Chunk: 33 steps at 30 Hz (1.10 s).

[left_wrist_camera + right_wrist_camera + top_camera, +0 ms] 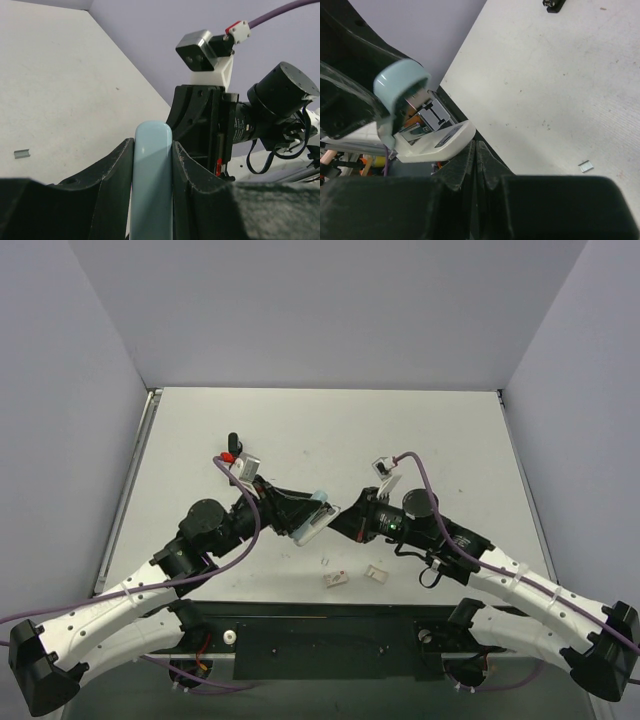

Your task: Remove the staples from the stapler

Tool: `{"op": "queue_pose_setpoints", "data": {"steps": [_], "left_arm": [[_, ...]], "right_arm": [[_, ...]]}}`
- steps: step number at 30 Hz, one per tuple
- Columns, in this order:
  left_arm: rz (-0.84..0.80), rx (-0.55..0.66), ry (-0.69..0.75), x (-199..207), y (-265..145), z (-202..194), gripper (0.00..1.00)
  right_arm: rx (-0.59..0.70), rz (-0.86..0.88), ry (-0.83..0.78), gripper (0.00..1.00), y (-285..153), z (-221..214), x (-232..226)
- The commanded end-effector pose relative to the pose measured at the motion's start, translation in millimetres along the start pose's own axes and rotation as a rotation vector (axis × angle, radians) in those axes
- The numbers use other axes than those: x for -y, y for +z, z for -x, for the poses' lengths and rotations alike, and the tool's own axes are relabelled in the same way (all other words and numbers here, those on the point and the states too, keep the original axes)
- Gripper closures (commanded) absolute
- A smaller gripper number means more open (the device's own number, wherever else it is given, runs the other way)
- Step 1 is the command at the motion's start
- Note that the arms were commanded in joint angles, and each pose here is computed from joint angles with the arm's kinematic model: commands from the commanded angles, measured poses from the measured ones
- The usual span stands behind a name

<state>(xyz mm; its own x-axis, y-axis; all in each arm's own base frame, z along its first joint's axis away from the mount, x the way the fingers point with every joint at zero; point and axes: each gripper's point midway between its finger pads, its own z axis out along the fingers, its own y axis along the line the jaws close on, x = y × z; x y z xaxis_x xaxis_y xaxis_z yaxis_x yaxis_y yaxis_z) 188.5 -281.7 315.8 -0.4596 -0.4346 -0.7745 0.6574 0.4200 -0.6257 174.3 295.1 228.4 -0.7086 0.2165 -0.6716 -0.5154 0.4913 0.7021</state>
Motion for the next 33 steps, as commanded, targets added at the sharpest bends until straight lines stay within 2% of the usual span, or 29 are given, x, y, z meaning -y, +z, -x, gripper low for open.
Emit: {"op": "queue_pose_setpoints", "data": {"steps": [1,8,16,23,26,30,33], "left_arm": [[-0.133,0.017,-0.025,30,-5,8,1.00],[-0.224,-0.056,-0.017,41,-12,-10,1.00],[-0.382,-0.275,-0.032,58,-15,-53,1.00],[-0.505,-0.383,-0.050,78,-14,-74,1.00],[-0.507,-0.425,-0.028,80,-10,-85,1.00],[-0.486,-0.431,-0.010,78,-7,-89,1.00],[-0.444,-0.382,0.015,73,-5,-81,1.00]], "right_arm": [[0.082,0.094,-0.061,1.00,-4,36,-38],[0.106,0.116,-0.121,1.00,-5,58,-56],[0.093,0.171,-0.171,1.00,0,72,-77],[0.081,0.245,-0.183,1.00,7,84,-103],[0.069,0.251,-0.195,1.00,10,85,-106],[0.066,0.249,-0.208,1.00,8,86,-108],[0.072,0.229,-0.216,1.00,4,85,-103]]}}
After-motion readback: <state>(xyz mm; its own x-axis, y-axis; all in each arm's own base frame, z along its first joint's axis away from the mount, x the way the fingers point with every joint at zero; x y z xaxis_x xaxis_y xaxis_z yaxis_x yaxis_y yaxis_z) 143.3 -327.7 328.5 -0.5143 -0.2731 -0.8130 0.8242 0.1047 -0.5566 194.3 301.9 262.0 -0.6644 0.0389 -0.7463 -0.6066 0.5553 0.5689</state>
